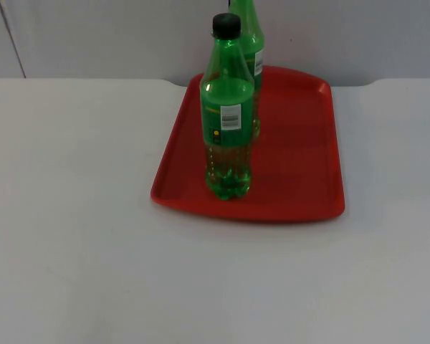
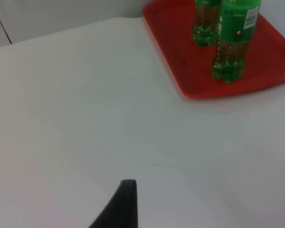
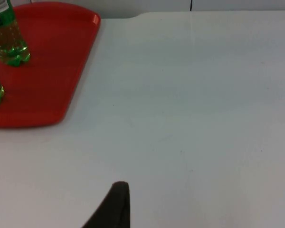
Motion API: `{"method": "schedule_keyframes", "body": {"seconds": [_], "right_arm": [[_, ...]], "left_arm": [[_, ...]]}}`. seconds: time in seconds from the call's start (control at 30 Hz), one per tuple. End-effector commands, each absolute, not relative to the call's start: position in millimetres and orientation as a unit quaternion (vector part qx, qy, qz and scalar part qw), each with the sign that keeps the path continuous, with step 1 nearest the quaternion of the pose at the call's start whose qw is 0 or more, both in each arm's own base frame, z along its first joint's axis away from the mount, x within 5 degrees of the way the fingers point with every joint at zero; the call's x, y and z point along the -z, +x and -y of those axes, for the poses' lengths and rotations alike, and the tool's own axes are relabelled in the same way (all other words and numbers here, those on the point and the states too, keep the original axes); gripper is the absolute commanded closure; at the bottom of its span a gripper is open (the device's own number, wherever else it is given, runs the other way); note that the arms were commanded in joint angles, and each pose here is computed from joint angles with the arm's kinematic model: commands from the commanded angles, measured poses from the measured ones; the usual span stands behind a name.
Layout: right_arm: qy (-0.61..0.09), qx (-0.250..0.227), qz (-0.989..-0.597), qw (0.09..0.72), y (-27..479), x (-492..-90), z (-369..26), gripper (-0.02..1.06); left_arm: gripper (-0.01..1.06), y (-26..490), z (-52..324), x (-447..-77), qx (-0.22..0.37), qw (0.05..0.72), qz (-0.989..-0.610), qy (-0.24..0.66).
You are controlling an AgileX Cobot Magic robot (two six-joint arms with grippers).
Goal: Place the bottle upright on the tray.
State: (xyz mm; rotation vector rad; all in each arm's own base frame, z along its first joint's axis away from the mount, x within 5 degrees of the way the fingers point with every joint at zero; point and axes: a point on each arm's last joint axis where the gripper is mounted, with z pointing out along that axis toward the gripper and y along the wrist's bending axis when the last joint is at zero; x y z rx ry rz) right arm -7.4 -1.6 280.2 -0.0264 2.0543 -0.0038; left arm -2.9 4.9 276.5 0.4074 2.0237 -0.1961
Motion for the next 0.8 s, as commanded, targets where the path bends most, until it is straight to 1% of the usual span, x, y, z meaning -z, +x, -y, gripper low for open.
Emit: {"method": "schedule_keyframes", "body": {"seconds": [0.0, 0.3, 0.43, 0.57, 0.77], "right_arm": [[-0.009, 0.002, -0.853, 0.522, -7.3, -280.3, 1.4, -0.01], [-0.009, 0.002, -0.853, 0.522, -7.3, -280.3, 1.4, -0.01], [-0.009, 0.002, -0.853, 0.522, -7.3, -280.3, 1.4, -0.01], [-0.009, 0.002, -0.853, 0.522, -7.3, -280.3, 1.4, -0.01], [-0.009, 0.002, -0.853, 0.522, -7.3, -280.3, 1.4, -0.01]], "left_arm": [[0.00, -3.1, -5.4, -274.9, 0.081, 0.508, -0.842, 0.165], [0.00, -3.0, -5.6, -274.9, 0.079, 0.508, -0.842, 0.165], [0.00, -2.5, -7.2, -275.0, 0.065, 0.511, -0.842, 0.160], [0.00, -2.6, -7.5, -275.0, 0.054, 0.512, -0.845, 0.145], [0.00, -3.5, -7.6, -275.1, 0.016, 0.515, -0.853, 0.087]]}}
